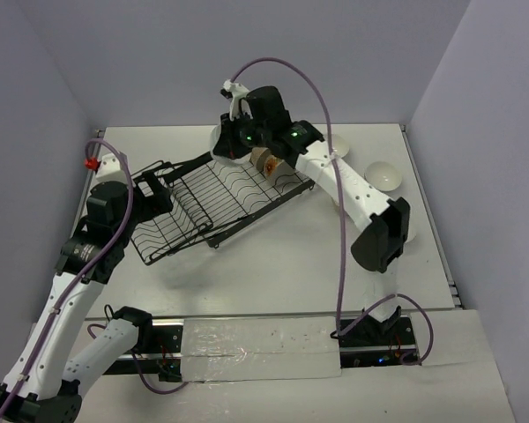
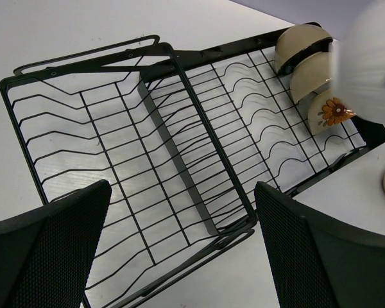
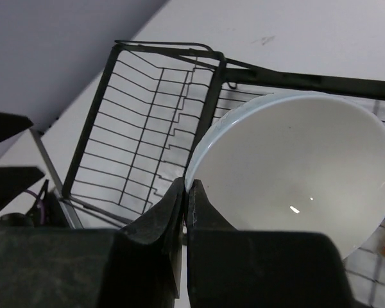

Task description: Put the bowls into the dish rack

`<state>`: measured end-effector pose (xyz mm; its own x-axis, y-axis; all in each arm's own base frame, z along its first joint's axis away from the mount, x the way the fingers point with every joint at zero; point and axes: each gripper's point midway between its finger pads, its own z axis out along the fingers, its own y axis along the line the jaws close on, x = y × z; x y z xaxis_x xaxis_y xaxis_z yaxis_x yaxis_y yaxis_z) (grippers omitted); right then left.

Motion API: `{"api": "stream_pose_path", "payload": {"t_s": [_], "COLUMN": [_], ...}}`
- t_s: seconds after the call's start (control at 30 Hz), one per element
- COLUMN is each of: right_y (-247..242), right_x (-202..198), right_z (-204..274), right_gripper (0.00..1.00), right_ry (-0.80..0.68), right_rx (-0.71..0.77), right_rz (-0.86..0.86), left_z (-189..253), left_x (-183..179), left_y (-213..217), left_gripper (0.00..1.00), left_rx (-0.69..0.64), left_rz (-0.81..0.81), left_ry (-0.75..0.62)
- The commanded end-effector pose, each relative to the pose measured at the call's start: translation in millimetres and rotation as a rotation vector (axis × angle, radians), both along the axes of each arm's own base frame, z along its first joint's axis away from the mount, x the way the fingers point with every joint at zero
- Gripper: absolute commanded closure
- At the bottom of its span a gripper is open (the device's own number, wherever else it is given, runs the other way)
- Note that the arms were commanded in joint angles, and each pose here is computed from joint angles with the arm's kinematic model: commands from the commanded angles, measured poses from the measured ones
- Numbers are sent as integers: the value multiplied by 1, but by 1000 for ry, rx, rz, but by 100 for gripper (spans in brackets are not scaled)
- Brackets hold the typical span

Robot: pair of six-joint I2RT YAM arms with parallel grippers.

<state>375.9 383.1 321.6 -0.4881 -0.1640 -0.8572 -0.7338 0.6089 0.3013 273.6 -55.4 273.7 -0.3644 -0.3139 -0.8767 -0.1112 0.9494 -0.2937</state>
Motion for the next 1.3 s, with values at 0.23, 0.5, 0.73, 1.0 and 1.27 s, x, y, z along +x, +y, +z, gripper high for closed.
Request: {"api": "stream_pose_path", "payload": {"t_s": [0.23, 0.5, 0.73, 1.0, 1.27], "right_y": [73, 80, 76, 65, 55], "right_x": [40, 72, 96, 119, 136], "right_z": [14, -23, -38, -64, -89], "right_gripper": [100, 100, 100, 100, 100], "right_ry": [-38, -18, -11, 36, 84], "right_rx": [430, 602, 707, 807, 861], "right_rz": [103, 33, -79, -183, -240], "left_z": [11, 5, 1, 1, 0], "left_x": [-13, -21, -21, -19, -20], "left_y": [12, 17, 13, 13, 15], "left_gripper": [1, 1, 1, 1, 1], "left_rx": [14, 11, 2, 14, 29], "left_rz": [39, 57, 44, 40, 40], "left_ry": [-28, -17, -5, 3, 11]}}
